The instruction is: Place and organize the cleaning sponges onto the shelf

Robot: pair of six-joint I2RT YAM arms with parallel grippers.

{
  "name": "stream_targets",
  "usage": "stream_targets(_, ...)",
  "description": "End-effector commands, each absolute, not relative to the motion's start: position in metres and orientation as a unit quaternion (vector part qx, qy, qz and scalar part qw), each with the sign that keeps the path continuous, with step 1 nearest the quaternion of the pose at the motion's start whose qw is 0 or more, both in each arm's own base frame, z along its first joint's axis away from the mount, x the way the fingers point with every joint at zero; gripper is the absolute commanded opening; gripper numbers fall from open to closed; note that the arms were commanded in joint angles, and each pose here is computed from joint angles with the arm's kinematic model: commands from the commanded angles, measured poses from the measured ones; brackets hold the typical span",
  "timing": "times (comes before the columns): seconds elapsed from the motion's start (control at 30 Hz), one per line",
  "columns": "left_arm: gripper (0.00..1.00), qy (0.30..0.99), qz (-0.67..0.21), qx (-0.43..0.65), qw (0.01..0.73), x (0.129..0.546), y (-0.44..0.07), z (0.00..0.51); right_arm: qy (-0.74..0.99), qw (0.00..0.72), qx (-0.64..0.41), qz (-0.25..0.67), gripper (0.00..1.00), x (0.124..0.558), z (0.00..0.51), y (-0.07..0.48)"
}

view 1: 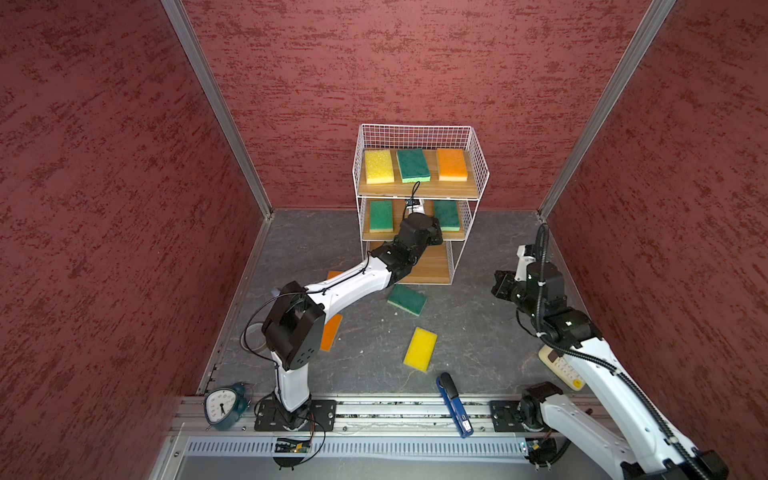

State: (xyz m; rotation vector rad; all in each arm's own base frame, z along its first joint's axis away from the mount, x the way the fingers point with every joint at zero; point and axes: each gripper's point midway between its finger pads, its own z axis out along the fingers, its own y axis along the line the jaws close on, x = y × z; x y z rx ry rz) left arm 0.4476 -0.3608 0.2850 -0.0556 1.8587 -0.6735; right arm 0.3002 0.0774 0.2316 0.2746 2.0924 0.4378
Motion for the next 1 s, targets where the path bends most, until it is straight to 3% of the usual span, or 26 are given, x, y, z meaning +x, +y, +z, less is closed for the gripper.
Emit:
stream_targets(0.0, 0.01, 0.797, -0.283, -0.016, 0.533, 0.438, -0.360, 0.274, 0.848, 0.485, 0.108, 0.184, 0.00, 0.301, 0.235, 0.077)
stream_targets(0.07, 0.02, 0.798, -0.278, -0.023, 0.534, 0.437, -0.356, 0.274, 0.848, 0.485, 0.108, 0.184, 0.00, 0.301, 0.235, 0.077)
stream_targets(0.3, 0.20, 0.792, -0.257, -0.015, 0.553, 0.408, -0.333, 0.298, 0.851, 0.482, 0.103, 0.180, 0.01, 0.301, 0.235, 0.077)
stream_targets(0.5, 0.41, 0.804, -0.226, 0.032, 0.549, 0.353, -0.311, 0.317, 0.852, 0.485, 0.100, 0.172, 0.16, 0.305, 0.237, 0.076)
stream_targets(0.67, 0.53, 0.859, -0.175, 0.037, 0.480, 0.306, -0.275, 0.281, 0.852, 0.487, 0.096, 0.167, 0.32, 0.312, 0.241, 0.077)
stream_targets(0.77, 0.50, 0.890, -0.157, 0.067, 0.423, 0.270, -0.261, 0.251, 0.847, 0.493, 0.092, 0.174, 0.32, 0.320, 0.253, 0.081)
stream_targets(0.83, 0.54, 0.906, -0.161, 0.105, 0.377, 0.239, -0.265, 0.228, 0.841, 0.501, 0.089, 0.183, 0.32, 0.325, 0.266, 0.085)
stream_targets(0.97, 0.63, 0.908, -0.096, 0.168, 0.371, 0.177, -0.264, 0.194, 0.839, 0.504, 0.091, 0.182, 0.39, 0.337, 0.273, 0.087)
